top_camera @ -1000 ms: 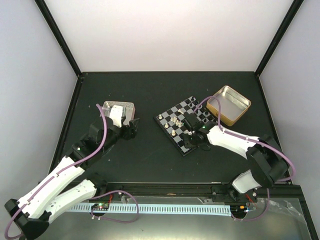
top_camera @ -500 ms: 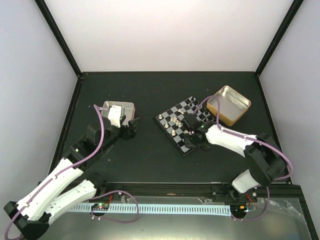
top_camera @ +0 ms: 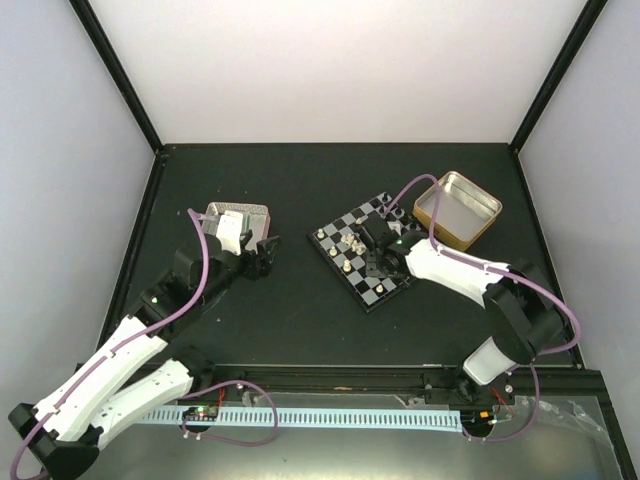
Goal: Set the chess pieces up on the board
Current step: Pick up the chess piece from the chessboard.
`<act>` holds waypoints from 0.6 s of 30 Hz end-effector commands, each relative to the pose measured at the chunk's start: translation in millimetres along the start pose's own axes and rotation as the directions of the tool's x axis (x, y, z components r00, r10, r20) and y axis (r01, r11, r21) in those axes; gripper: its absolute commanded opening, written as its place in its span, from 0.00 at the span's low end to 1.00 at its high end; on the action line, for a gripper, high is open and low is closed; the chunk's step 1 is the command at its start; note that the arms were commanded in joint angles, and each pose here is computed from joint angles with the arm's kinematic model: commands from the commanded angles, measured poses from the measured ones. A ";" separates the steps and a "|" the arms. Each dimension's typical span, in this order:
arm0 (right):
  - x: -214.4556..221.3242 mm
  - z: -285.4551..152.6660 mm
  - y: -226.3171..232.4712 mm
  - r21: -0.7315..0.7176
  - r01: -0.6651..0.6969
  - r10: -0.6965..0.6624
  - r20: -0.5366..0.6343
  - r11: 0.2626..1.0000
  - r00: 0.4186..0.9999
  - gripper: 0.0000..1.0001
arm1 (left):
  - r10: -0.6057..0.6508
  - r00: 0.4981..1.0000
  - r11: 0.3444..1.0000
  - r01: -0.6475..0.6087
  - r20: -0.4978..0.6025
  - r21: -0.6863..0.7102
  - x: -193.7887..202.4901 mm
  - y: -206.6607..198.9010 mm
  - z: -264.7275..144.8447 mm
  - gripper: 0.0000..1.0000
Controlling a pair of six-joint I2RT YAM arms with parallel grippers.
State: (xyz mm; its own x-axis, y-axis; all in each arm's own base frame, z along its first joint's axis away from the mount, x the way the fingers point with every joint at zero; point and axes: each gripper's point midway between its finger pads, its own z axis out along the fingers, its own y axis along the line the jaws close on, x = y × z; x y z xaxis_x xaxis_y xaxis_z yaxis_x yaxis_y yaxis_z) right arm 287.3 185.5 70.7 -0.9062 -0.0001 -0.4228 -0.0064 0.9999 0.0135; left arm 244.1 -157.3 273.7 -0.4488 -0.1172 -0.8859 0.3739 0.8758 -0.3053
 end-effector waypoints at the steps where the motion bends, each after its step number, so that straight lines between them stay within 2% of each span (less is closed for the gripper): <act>1: -5.7 9.4 -1.4 0.029 -0.018 0.017 0.022 0.999 1.000 0.31 | -0.006 1.000 1.000 0.006 0.012 0.005 -3.1 0.0 1.7 0.75; 10: -7.9 15.7 10.6 -0.016 0.016 -0.016 0.018 1.000 1.000 0.28 | -0.010 1.000 1.000 0.010 0.004 0.004 -2.4 0.8 4.6 0.75; 18: -7.0 27.2 13.6 -0.006 0.038 -0.038 -0.002 0.999 0.999 0.16 | -0.013 1.000 1.000 0.013 0.003 0.001 -2.6 2.0 5.4 0.75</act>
State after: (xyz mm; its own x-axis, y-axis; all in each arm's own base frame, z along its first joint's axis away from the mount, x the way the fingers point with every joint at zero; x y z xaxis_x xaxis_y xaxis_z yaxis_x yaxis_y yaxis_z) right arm 295.0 194.2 47.3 -0.9148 -0.0392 -0.4020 -0.0410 0.9991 -0.0040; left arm 247.3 -156.8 267.4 -0.4631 -0.1120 -0.8792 0.3642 0.8803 -0.3040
